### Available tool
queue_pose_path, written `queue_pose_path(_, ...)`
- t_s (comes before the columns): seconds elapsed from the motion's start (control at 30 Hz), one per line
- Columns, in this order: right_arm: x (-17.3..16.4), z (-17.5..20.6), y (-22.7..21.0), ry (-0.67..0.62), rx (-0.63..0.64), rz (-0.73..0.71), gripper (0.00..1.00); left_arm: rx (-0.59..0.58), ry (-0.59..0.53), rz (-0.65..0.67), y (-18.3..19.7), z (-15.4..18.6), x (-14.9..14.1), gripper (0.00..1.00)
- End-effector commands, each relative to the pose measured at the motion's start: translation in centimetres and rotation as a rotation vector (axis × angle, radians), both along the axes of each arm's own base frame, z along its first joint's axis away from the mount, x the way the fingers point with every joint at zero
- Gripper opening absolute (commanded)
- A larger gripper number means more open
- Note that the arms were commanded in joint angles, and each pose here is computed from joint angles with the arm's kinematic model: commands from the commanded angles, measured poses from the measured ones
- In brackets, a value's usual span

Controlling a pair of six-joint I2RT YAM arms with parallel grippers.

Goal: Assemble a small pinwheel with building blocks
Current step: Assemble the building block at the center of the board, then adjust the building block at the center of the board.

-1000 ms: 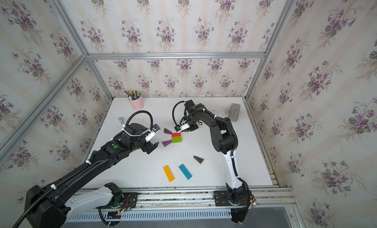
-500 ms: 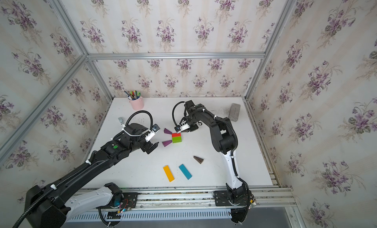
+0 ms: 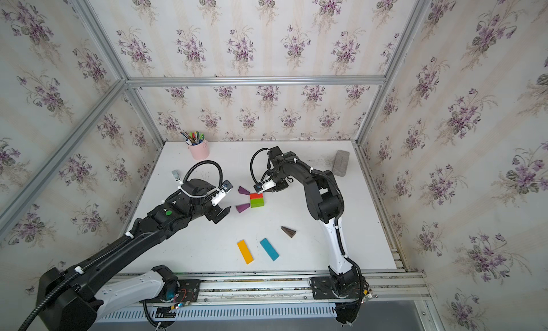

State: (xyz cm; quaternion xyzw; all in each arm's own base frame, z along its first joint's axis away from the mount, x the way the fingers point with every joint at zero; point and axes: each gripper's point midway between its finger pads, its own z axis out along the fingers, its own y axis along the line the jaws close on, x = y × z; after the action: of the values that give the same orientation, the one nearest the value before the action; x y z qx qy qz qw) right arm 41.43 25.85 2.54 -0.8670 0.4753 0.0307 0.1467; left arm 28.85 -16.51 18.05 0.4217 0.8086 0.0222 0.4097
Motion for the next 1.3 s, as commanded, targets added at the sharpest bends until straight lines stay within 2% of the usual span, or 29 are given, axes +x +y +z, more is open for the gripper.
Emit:
queue_pose_path(0.0,0.2,-0.3,0.0,-0.001,-0.002,-0.004,0.35,-0.021,-0.018,-0.005,-0.4,0.5,0.3,1.00)
queue_pose_path(0.23,0.6,0.3,0.4,-0.019,0.021,-0.013,0.37,-0.024,-0.015,-0.012,-0.5,0.5,0.3,1.00)
queue_pose_path(0.43,0.6,1.4,0.7,-0.033,0.046,-0.010,0.44,-0.028,-0.021,-0.015,-0.6,0.7,0.3,1.00)
queue_pose_path(0.6,0.4,2.6,0.6,-0.044,0.055,-0.026,0.54,-0.028,-0.031,-0.015,-0.5,1.0,0.3,1.00)
queue_pose_path(0.7,0.2,4.4,0.8,-0.071,0.092,-0.047,0.70,-0.026,-0.037,-0.006,-0.3,1.1,0.4,1.00)
queue_pose_path(0.8,0.1,7.8,0.8,-0.156,0.173,-0.096,0.71,-0.025,-0.042,0.018,0.2,0.9,0.7,1.00)
queue_pose_path(0.9,-0.3,12.5,0.8,-0.283,0.322,-0.207,0.69,-0.089,-0.023,0.058,0.4,0.8,2.1,0.99)
queue_pose_path(0.97,-0.7,15.1,0.1,-0.401,0.430,-0.316,0.68,-0.129,0.028,0.114,0.5,0.2,3.8,0.95)
queue_pose_path(1.03,-2.3,16.6,-0.2,-0.446,0.542,-0.408,0.68,-0.102,0.085,0.133,0.3,-1.0,5.3,0.86)
queue_pose_path(1.07,-2.7,17.9,-0.2,-0.444,0.641,-0.526,0.68,-0.073,0.120,0.144,0.1,-2.0,5.9,0.83)
queue_pose_path(1.1,-2.4,19.0,-0.9,-0.436,0.720,-0.655,0.72,-0.059,0.146,0.156,0.0,-2.6,6.5,0.80)
queue_pose_path(1.17,-2.9,20.3,-0.9,-0.321,0.841,-0.920,0.75,-0.013,0.227,0.192,-0.3,-5.5,7.8,0.74)
queue_pose_path(1.23,-3.1,19.5,-1.8,-0.193,0.843,-1.114,0.68,0.005,0.262,0.216,-0.5,-7.1,8.7,0.66)
queue_pose_path(1.27,-3.8,18.3,-1.6,-0.119,0.822,-1.149,0.64,0.007,0.274,0.229,-0.7,-7.4,9.1,0.62)
